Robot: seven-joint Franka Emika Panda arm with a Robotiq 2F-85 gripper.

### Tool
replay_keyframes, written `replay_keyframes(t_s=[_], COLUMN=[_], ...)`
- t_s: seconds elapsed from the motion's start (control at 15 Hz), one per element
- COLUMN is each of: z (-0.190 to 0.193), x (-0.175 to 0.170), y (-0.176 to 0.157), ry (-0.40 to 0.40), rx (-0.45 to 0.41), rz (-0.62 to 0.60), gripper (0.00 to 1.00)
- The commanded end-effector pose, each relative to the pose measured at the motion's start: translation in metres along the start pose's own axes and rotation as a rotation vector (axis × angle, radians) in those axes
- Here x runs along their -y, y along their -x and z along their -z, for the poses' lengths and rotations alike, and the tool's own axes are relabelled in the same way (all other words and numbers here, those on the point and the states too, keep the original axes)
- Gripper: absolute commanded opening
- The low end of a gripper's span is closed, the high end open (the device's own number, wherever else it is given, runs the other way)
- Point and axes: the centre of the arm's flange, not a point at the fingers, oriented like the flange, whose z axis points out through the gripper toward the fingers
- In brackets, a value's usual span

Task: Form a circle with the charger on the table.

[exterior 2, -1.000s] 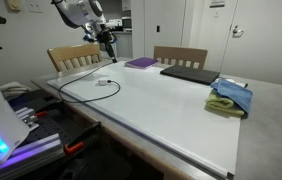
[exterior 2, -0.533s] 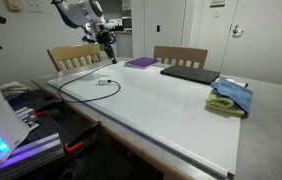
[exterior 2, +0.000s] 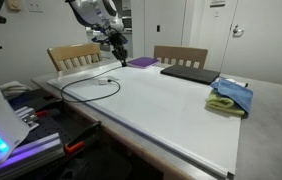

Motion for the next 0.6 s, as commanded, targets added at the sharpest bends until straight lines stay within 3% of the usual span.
replay_keyframes(t_s=[0.0, 0.53], z=[-0.007, -0.039], x=[-0.009, -0.038], y=[-0.036, -0.114], ry=[0.037, 0.166], rx=[0.006, 0.011], rz=[-0.192, -0.621], gripper=[0.02, 0.02])
